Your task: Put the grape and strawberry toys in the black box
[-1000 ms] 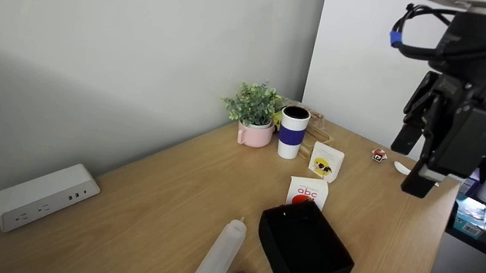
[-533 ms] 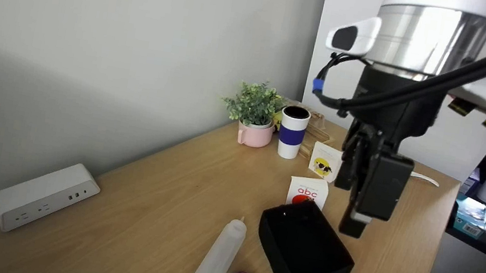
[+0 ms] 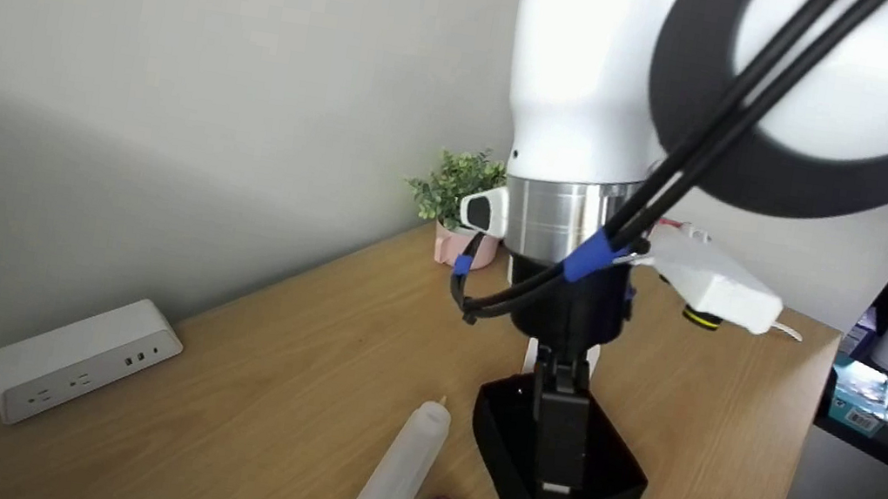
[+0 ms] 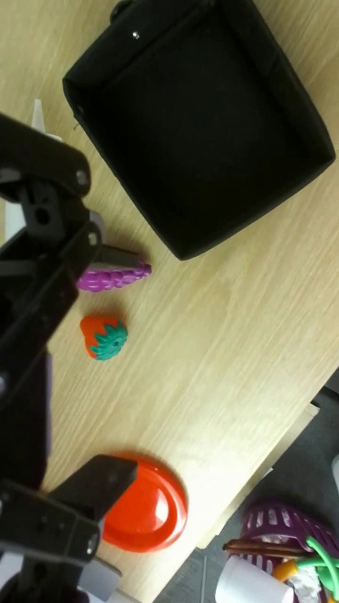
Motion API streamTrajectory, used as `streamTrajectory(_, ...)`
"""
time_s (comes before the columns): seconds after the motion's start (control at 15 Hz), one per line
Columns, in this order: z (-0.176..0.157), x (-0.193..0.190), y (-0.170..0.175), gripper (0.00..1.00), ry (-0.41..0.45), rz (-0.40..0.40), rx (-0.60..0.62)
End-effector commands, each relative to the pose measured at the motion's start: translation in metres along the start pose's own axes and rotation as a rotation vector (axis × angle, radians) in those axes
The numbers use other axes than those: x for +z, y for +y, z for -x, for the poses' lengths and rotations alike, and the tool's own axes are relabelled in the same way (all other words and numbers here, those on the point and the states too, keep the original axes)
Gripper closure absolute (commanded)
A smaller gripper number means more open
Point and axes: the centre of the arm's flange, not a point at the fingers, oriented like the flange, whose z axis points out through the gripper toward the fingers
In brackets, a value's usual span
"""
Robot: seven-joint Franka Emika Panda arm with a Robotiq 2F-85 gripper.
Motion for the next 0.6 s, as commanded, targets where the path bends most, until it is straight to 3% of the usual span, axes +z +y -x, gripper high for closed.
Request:
streamTrajectory(0.0,-0.005,0.006,0.003,0.00,-0.008,-0.006,0.002)
streamTrajectory(0.53,-0.017,0.019,0.009,0.00,0.000,-0.032,0.007)
